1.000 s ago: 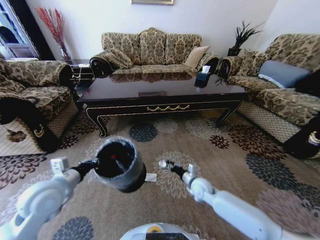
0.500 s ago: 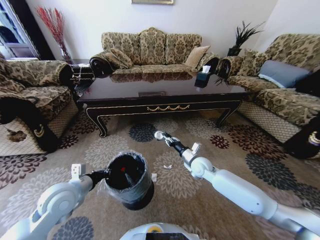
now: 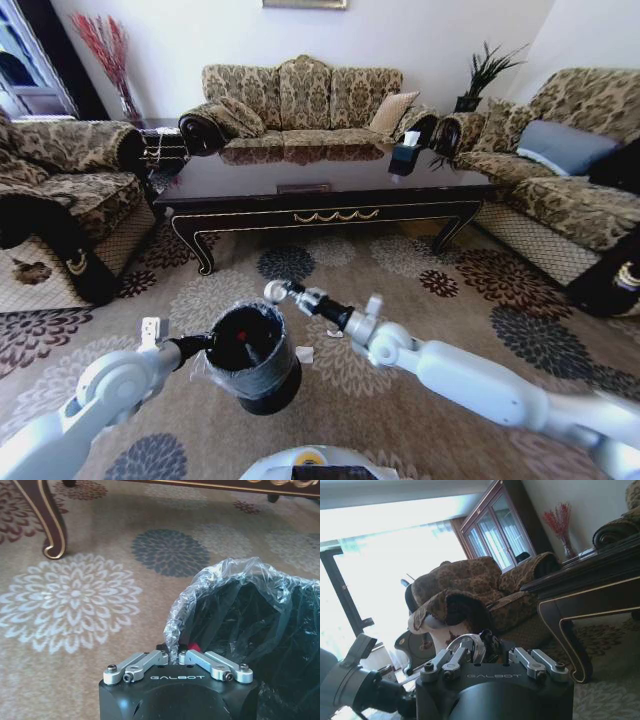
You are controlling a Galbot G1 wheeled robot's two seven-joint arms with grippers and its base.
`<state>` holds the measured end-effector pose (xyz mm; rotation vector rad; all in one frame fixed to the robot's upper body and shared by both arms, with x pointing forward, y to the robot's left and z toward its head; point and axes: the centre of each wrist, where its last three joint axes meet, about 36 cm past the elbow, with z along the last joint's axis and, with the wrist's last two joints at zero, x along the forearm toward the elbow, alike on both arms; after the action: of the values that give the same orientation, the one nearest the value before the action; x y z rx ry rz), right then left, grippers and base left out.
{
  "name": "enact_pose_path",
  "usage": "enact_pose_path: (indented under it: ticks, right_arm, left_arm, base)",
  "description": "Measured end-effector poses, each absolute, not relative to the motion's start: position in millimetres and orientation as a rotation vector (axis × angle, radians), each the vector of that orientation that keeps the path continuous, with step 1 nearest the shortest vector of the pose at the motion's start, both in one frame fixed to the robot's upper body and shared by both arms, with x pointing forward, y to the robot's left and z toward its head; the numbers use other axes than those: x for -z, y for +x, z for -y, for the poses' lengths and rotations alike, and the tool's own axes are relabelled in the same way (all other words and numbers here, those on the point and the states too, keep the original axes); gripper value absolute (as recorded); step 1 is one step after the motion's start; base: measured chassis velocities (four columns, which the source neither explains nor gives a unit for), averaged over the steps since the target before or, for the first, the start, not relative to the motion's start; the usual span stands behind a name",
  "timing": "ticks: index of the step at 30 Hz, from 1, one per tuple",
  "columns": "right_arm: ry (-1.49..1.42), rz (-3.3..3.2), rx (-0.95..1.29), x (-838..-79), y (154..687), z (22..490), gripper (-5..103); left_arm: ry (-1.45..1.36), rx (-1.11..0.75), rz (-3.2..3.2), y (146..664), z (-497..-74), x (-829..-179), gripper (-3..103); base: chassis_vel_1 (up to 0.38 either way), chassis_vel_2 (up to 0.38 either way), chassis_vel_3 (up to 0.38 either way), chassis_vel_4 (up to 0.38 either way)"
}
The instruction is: Move to the front of the table and pick up the trash from the floor, then place it into the trash bin.
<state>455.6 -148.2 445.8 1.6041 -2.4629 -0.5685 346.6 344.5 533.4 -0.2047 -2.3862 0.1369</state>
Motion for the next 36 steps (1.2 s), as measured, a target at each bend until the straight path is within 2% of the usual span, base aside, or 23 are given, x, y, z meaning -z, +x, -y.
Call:
enact_pose_path:
  ticks: [5,13,15,17,18,21,23,26,28,31,33,35,36]
  right_arm:
    - [1.647,2.424,0.488,-440.4,462.9,133.9,27]
    - [1.618,2.430,0.451,-430.3,469.3,136.9,27]
    - [1.611,2.431,0.450,-426.9,468.8,137.8,25]
    - [1.606,2.430,0.451,-424.8,467.7,138.3,33]
    - [1.606,2.430,0.451,-424.8,467.7,138.3,33]
    - [1.606,2.422,0.459,-424.0,464.0,138.0,48]
    - [1.606,2.419,0.460,-423.5,462.6,138.3,48]
    - [1.609,2.412,0.465,-423.4,459.0,138.5,65]
    - [1.609,2.411,0.468,-423.6,457.9,138.5,65]
    - [1.605,2.421,0.472,-426.6,458.8,139.4,82]
    - [1.540,2.469,0.487,-431.3,463.6,140.8,91]
    - [1.483,2.496,0.501,-432.3,464.4,141.3,91]
    - [1.412,2.525,0.517,-432.6,464.6,142.0,96]
  left_arm:
    - [-0.190,-0.140,2.396,351.6,-349.1,-535.2,3]
    - [-0.172,-0.140,2.393,354.9,-353.9,-532.5,3]
    - [-0.172,-0.138,2.395,355.1,-354.5,-533.2,3]
    - [-0.168,-0.133,2.396,355.5,-355.4,-533.8,3]
    - [-0.168,-0.133,2.396,355.5,-355.4,-533.8,3]
    - [-0.165,-0.132,2.401,356.4,-356.5,-534.3,3]
    - [-0.162,-0.131,2.402,356.8,-357.1,-534.2,3]
    - [-0.157,-0.129,2.402,357.2,-358.1,-533.6,3]
    - [-0.156,-0.129,2.402,357.4,-358.5,-533.6,3]
    - [-0.149,-0.129,2.404,358.2,-360.4,-533.5,3]
    - [-0.136,-0.127,2.414,358.5,-363.2,-536.3,3]
    - [-0.127,-0.124,2.417,358.7,-364.9,-538.2,3]
    - [-0.114,-0.118,2.421,359.1,-366.9,-540.9,3]
  base:
    - [0.000,0.000,0.000,0.000]
    - [0.000,0.000,0.000,0.000]
    - [0.000,0.000,0.000,0.000]
    - [0.000,0.000,0.000,0.000]
    - [0.000,0.000,0.000,0.000]
    - [0.000,0.000,0.000,0.000]
    - [0.000,0.000,0.000,0.000]
    - [0.000,0.000,0.000,0.000]
    - [0.000,0.000,0.000,0.000]
    - [0.000,0.000,0.000,0.000]
    - [0.000,0.000,0.000,0.000]
    - [0.000,0.000,0.000,0.000]
    - [0.000,0.000,0.000,0.000]
